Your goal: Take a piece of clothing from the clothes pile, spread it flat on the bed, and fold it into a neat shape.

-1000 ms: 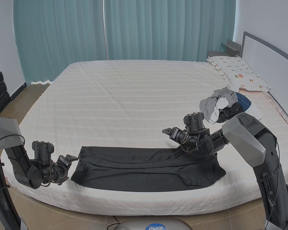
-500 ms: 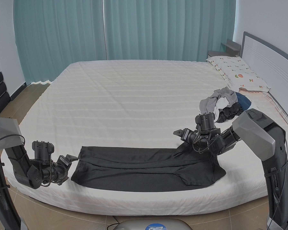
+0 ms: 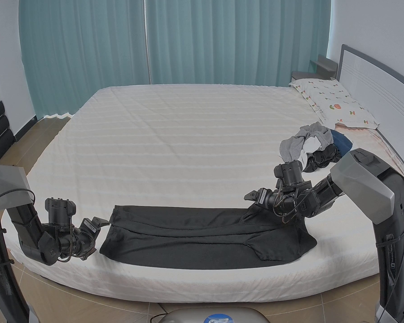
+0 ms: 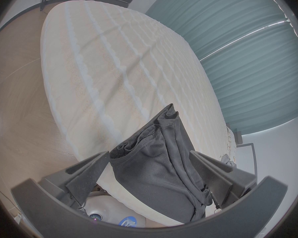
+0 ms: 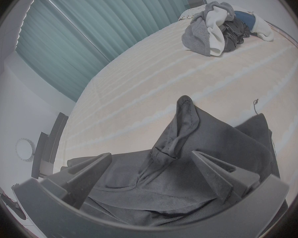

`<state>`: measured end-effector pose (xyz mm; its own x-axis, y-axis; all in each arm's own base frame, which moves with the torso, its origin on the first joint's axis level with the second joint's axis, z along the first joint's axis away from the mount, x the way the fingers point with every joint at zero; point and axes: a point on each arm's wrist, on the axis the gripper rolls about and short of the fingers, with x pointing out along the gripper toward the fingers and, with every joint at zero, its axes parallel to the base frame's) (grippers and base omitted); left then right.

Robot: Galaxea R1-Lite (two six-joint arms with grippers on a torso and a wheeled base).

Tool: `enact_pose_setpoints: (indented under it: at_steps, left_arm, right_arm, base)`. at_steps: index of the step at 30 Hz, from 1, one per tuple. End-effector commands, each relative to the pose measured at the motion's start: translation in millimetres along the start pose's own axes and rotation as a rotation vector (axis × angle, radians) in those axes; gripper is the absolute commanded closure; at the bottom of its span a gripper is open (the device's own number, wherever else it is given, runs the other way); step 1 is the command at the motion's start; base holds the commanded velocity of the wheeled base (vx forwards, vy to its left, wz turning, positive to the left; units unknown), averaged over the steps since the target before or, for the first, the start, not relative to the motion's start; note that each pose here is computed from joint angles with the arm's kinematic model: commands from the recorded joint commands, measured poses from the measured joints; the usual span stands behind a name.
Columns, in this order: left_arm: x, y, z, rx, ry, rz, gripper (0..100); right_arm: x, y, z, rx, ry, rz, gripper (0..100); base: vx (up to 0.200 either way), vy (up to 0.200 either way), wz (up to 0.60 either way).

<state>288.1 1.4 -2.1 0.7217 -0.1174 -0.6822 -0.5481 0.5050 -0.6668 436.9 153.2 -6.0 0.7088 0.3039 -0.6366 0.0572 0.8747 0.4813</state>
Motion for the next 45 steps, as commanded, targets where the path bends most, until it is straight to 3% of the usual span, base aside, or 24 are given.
enact_pose_setpoints:
  at_steps: [1, 11, 12, 32, 33, 38, 45]
  left_arm:
    - [0.3, 0.3, 0.0, -0.001, 0.000, 0.001, 0]
    - [3.1, 0.6, -1.4, 0.002, -0.008, 0.014, 0]
    - [3.1, 0.4, -1.7, 0.003, -0.008, 0.014, 0]
    - [4.3, 0.4, -2.9, 0.009, -0.010, 0.019, 0]
    - [4.3, 0.4, -2.9, 0.009, -0.010, 0.019, 0]
    - [4.3, 0.4, -2.9, 0.009, -0.010, 0.019, 0]
    - [4.3, 0.4, -2.9, 0.009, -0.010, 0.019, 0]
  right_arm:
    - [8.6, 1.8, -5.0, -0.006, 0.018, -0.006, 0]
    - [35.4, 0.7, -5.0, -0.002, 0.042, -0.082, 0]
    - [35.8, 1.0, -4.5, -0.002, 0.039, -0.083, 100]
    - [42.9, 19.5, 2.3, 0.004, -0.021, -0.042, 100]
    - [42.9, 19.5, 2.3, 0.004, -0.021, -0.042, 0]
    - [35.1, 26.5, 8.4, 0.057, -0.038, -0.023, 0]
    - [-17.6, 29.6, 49.0, 0.122, -0.089, 0.031, 0]
  base:
    - [0.000, 0.000, 0.00]
    - [0.000, 0.000, 0.00]
    - [0.000, 0.000, 0.00]
    - [0.000, 0.000, 0.00]
    - [0.000, 0.000, 0.00]
    - [0.000, 0.000, 0.00]
    - [0.000, 0.000, 0.00]
